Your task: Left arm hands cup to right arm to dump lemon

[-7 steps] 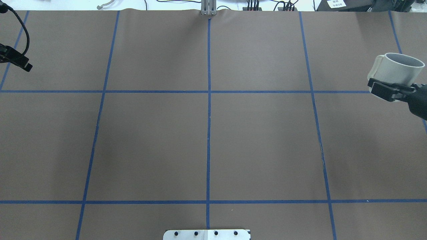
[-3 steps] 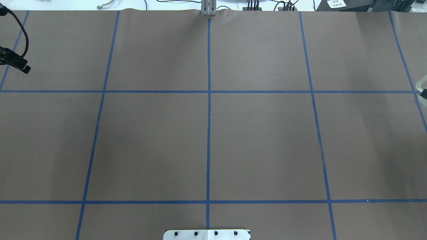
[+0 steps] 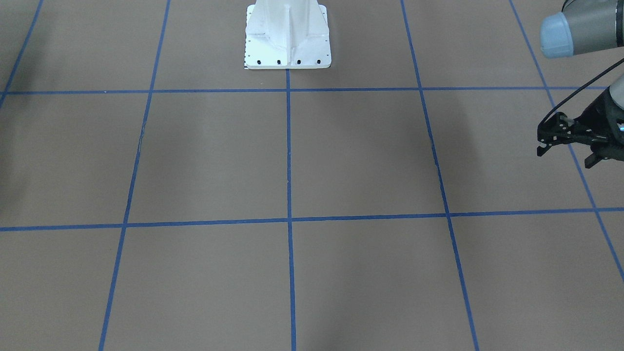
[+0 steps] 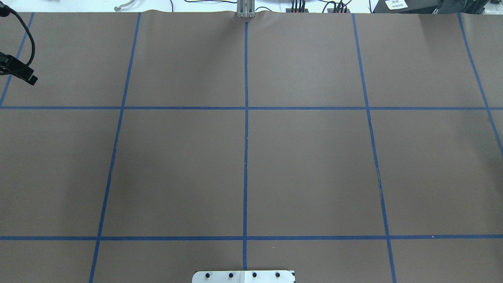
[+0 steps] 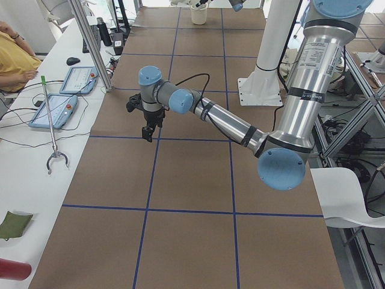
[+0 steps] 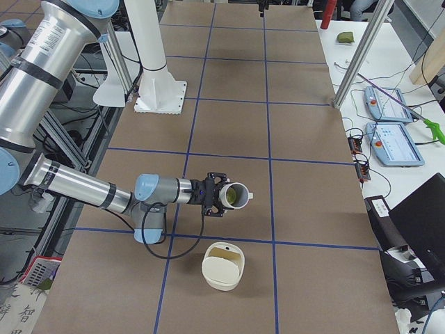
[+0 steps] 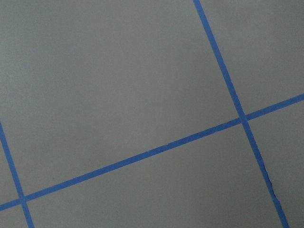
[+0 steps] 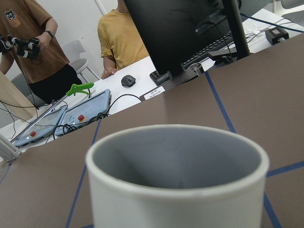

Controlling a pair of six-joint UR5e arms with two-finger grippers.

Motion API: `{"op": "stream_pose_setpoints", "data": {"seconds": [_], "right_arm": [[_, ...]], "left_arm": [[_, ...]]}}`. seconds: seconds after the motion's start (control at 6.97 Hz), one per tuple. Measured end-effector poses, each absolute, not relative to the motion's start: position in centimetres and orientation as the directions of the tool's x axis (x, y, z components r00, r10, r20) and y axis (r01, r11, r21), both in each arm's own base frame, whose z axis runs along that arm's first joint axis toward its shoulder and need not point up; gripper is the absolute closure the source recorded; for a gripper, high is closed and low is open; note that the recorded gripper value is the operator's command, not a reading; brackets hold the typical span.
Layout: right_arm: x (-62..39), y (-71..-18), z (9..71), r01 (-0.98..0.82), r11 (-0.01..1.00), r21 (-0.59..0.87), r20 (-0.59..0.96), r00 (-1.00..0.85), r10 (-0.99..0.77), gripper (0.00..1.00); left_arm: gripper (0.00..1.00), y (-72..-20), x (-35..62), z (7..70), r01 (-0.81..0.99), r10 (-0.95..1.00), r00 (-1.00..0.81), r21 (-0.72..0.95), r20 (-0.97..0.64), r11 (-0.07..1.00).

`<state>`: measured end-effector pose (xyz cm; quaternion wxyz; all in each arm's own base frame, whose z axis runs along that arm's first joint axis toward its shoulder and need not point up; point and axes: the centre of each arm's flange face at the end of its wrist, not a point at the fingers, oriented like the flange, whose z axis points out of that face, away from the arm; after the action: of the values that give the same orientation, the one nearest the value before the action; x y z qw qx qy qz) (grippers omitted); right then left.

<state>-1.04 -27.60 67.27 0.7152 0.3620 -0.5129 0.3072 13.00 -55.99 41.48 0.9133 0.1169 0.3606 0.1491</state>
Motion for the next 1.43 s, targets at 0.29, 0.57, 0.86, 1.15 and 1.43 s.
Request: {"op": "stream_pose_setpoints", "data": {"seconds": [0.29, 0.57, 0.86, 1.15, 1.43], "right_arm": [[1.6, -25.6, 70.8, -0.858, 0.513, 0.013, 0.982, 0.108, 0.155, 1.0], [2.4, -25.5, 71.5, -0.872, 0.459, -0.169, 0.972, -0.071, 0.223, 1.0], [2.6, -26.7, 71.2, -0.854, 0.393, -0.342, 0.93, -0.247, 0.272, 1.0], [3.0, -27.1, 71.8, -0.801, 0.353, -0.483, 0.873, -0.407, 0.27, 1.0], [3.0, -27.9, 72.2, -0.738, 0.339, -0.584, 0.812, -0.523, 0.261, 1.0]], "left_arm": [[0.0, -56.0, 13.1, 41.2, -0.188, 0.361, 0.694, 0.327, -0.623, 0.926], [0.0, -56.0, 13.1, 41.0, -0.187, 0.364, 0.693, 0.332, -0.622, 0.925], [0.0, -55.9, 13.0, 40.8, -0.187, 0.366, 0.692, 0.336, -0.622, 0.923], [0.0, -55.9, 13.0, 40.7, -0.187, 0.368, 0.692, 0.338, -0.621, 0.922], [0.0, -55.9, 13.0, 40.7, -0.187, 0.368, 0.692, 0.338, -0.621, 0.922]]}}
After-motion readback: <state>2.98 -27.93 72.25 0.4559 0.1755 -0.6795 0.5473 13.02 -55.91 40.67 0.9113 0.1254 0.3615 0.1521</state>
